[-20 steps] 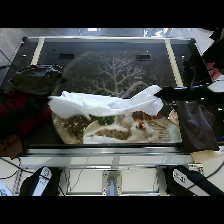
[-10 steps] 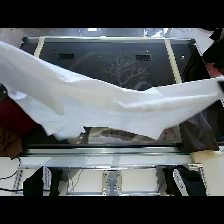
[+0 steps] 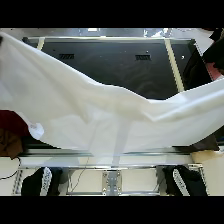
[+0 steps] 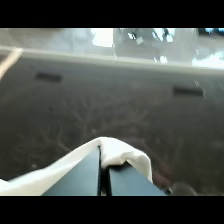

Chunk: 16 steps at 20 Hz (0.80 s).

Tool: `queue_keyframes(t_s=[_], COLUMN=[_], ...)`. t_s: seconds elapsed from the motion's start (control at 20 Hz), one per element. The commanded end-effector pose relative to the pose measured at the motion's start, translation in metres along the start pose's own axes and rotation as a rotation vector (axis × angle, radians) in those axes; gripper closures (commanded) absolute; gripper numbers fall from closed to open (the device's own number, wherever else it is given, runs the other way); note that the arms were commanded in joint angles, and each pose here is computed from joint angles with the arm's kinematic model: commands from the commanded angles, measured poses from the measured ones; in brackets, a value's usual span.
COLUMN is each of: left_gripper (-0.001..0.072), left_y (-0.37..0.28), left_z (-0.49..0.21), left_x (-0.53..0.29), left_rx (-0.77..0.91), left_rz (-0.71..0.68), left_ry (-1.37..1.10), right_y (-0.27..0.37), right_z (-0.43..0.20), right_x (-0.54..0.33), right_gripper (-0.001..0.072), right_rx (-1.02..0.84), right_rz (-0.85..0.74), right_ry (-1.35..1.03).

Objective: Fold the shirts.

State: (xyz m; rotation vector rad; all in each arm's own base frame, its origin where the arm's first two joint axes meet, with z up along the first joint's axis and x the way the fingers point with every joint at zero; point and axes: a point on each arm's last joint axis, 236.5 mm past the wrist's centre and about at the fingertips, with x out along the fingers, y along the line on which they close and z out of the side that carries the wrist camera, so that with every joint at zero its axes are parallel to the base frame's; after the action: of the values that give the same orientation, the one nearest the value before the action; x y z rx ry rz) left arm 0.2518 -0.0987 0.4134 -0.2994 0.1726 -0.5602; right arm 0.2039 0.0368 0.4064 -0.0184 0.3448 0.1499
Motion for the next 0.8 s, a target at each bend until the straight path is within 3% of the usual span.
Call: queue_keyframes(t_s=[0.0,0.15,0.5,0.75], left_gripper=[0.0694,0.0693,0.0692,0.069], left_y=[0.095,0.13,0.297,0.346], left_z=[-0.042,-0.093,-0.246,-0.293], left_x=[0.012,0.078,0.207,0.25], left_rx=[-0.029,-0.108,-0.352,-0.578], left_rz=[0.286,0.178,0.324,0.368], left_ry=[0.204,0.399,0.586,0.476], right_y=[-0.03,-0.046,-0.05,-0.035], right_z=[-0.049,-0.101,-0.212,-0.256], right_x=[0.076,0.178,0.383,0.476], right_gripper=[0.0701,0.0701,0.07,0.0696], right_rx=[0.062,0.162,0.358,0.385], right_rz=[-0.013,0.054,0.131,0.091], right_ry=[0.268,0.452,0.606,0.505])
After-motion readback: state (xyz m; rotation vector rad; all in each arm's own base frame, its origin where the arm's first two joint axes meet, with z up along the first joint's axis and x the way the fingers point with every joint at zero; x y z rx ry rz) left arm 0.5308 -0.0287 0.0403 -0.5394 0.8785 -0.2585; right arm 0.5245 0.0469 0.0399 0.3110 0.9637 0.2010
